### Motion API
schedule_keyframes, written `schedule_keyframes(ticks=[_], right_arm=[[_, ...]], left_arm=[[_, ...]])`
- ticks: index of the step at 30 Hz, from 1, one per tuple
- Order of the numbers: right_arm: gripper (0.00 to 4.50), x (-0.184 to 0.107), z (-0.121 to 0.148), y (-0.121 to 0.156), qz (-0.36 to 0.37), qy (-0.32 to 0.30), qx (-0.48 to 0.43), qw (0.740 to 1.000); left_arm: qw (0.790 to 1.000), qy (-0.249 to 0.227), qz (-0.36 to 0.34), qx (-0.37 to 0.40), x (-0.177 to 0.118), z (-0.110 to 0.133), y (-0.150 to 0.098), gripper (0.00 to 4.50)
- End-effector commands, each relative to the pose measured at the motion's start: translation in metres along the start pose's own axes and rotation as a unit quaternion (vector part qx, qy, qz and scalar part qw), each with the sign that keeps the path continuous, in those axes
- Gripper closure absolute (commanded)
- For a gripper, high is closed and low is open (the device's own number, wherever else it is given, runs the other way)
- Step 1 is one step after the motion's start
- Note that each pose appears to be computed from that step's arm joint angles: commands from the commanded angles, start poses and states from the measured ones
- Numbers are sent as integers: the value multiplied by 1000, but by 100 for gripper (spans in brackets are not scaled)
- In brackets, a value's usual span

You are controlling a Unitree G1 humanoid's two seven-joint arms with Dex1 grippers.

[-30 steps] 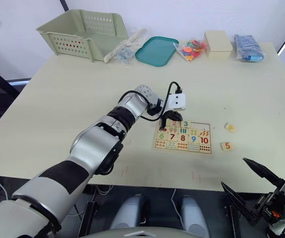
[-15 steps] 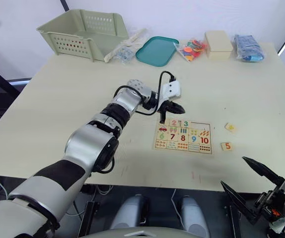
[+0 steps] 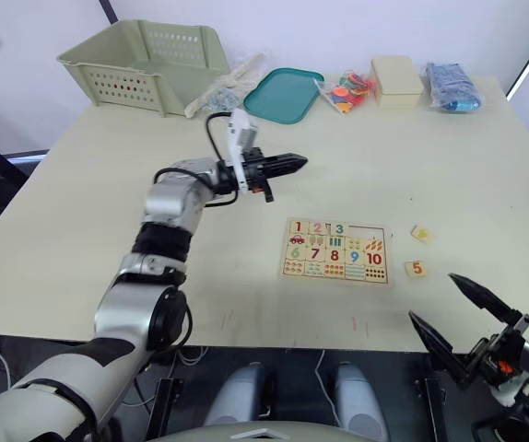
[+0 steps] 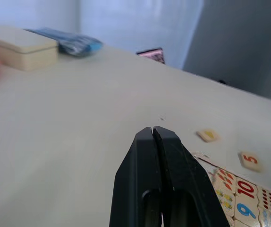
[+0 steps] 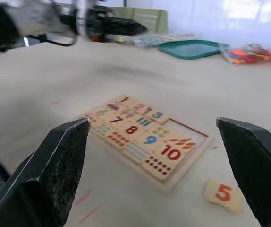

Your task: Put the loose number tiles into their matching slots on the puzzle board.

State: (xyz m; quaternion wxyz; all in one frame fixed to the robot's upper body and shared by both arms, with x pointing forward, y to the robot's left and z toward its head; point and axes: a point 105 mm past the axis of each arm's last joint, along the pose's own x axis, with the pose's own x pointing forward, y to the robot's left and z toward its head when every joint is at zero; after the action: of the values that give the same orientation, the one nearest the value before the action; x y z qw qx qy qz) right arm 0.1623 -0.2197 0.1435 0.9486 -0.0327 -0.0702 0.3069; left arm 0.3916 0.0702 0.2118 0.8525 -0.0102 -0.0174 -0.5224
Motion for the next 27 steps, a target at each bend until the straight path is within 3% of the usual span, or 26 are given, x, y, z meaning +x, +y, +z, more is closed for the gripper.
schedule_keyframes(ticks=[1, 9, 16, 19, 27], right_arm=[[0, 2, 6, -18, -27, 20, -38, 999], [0, 10, 15, -27, 26, 42, -12, 999], [0, -13, 20, -41, 49, 63, 21, 997], [0, -28, 13, -45, 46, 79, 27, 995], [0, -53, -3, -64, 19, 100, 33, 994]], left_arm=[[997, -47, 47, 24, -26, 23, -9, 442], [996, -26, 88, -4, -92, 9, -27, 442], [995, 36, 92, -26, -141, -33, -48, 442], [994, 48, 89, -39, -153, -45, -58, 367], [991, 75, 98, -48, -178, -68, -65, 13]])
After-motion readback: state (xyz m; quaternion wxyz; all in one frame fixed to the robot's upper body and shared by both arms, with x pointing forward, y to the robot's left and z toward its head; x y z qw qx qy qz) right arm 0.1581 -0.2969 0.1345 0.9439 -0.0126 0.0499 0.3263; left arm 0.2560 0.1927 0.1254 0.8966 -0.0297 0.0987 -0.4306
